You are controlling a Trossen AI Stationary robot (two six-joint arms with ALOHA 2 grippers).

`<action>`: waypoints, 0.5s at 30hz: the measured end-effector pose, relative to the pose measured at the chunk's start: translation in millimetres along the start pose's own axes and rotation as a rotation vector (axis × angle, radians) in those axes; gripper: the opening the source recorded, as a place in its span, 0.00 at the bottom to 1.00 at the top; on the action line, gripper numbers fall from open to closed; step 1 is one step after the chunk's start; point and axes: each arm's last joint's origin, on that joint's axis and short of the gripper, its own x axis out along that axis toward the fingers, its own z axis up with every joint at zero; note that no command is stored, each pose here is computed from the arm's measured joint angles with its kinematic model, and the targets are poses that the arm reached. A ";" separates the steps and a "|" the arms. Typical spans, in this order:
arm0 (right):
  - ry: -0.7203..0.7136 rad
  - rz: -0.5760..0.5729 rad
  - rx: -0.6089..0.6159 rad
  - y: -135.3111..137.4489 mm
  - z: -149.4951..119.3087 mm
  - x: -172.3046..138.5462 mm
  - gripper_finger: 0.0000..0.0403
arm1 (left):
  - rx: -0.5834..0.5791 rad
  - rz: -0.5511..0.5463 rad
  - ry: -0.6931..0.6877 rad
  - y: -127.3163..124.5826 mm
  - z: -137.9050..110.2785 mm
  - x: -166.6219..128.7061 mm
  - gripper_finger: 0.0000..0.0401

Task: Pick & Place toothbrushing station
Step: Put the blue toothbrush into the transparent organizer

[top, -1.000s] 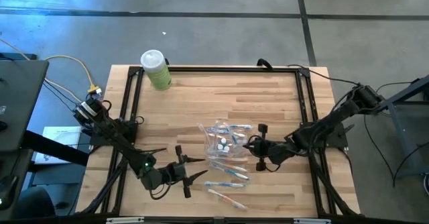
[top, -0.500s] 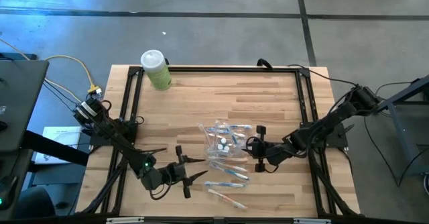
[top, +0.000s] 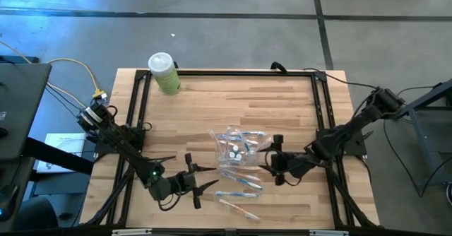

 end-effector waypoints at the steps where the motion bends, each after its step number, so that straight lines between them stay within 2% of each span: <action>1: -0.004 0.018 -0.007 1.5 2.4 -6.2 0.62 | 0.002 0.000 0.002 0.0 -0.3 0.0 0.44; 4: 0.016 0.140 0.041 5.8 6.0 -23.4 0.62 | 0.004 0.000 0.005 0.0 -0.7 0.0 0.44; 8: 0.240 0.341 0.261 8.8 -8.8 -38.9 0.59 | -0.004 -0.001 0.018 -0.1 -2.9 0.0 0.44; 10: 0.393 0.324 0.355 8.4 -22.0 -43.2 0.58 | -0.001 0.000 0.020 -0.1 -3.2 0.0 0.44; 12: 0.496 0.238 0.409 7.9 -38.2 -44.9 0.56 | 0.006 -0.001 0.022 -0.1 -3.5 0.0 0.44; 15: 0.520 0.063 0.413 1.7 -60.0 -43.3 0.54 | 0.000 -0.001 0.022 -0.1 -3.4 0.0 0.44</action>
